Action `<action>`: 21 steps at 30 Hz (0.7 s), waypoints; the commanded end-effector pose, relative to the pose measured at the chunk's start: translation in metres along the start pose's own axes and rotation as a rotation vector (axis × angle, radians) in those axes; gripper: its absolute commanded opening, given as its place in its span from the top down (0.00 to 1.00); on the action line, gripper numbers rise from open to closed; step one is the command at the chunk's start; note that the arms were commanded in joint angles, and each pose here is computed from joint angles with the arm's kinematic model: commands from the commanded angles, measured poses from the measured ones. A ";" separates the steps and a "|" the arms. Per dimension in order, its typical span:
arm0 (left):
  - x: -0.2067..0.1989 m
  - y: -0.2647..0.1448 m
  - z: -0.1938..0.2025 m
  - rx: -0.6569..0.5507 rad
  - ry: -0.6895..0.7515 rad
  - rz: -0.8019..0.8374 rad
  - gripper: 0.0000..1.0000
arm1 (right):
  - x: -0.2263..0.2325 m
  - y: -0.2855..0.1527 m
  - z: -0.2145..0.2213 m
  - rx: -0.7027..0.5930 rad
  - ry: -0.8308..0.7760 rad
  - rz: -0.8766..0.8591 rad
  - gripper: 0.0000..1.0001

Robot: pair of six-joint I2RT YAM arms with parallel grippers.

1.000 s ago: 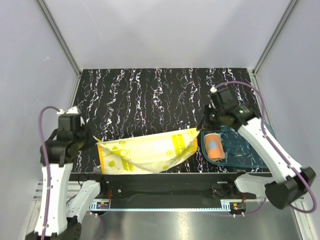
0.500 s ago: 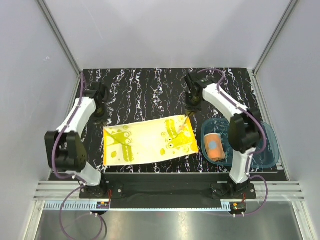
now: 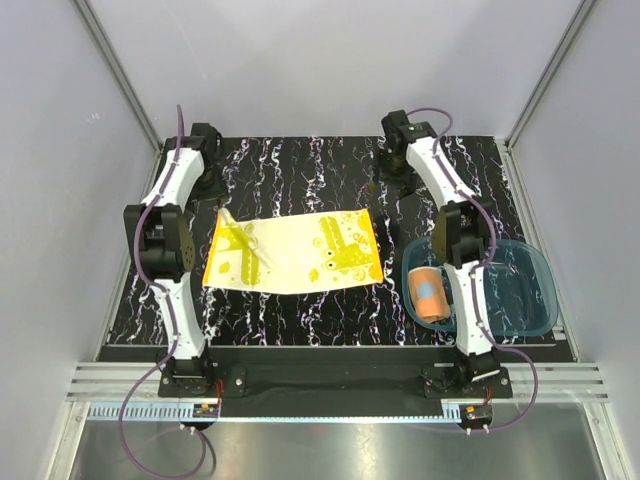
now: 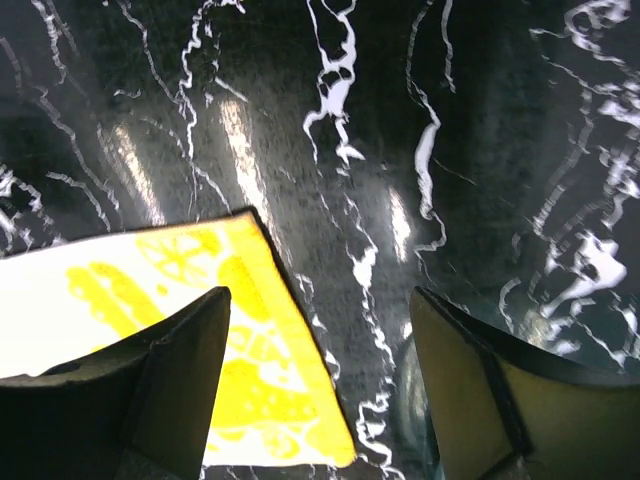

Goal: Roll the towels
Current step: Flatten the towel

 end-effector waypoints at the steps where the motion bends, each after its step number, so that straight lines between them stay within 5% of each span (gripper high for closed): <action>1: 0.024 -0.048 0.001 -0.101 -0.022 -0.037 0.30 | -0.004 -0.068 -0.002 -0.104 -0.031 -0.036 0.21; 5: 0.053 -0.086 0.041 -0.155 -0.116 0.000 0.29 | -0.015 -0.096 0.026 -0.153 -0.032 -0.123 0.21; 13: 0.074 -0.077 0.156 -0.104 -0.280 0.232 0.31 | -0.033 -0.117 0.070 -0.110 -0.039 -0.193 0.21; 21: 0.073 -0.034 0.178 -0.042 -0.386 0.395 0.32 | -0.048 -0.120 0.100 -0.089 -0.042 -0.208 0.21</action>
Point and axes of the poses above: each gripper's point midway between its finger pads, its own y axis out along the fingers, its own x axis along the line the jaws close on, z = x × y, the point moved 9 cm from there along -y, back along the fingers, and after that the axes turned 4 degrees about y, right-handed, at the moved point
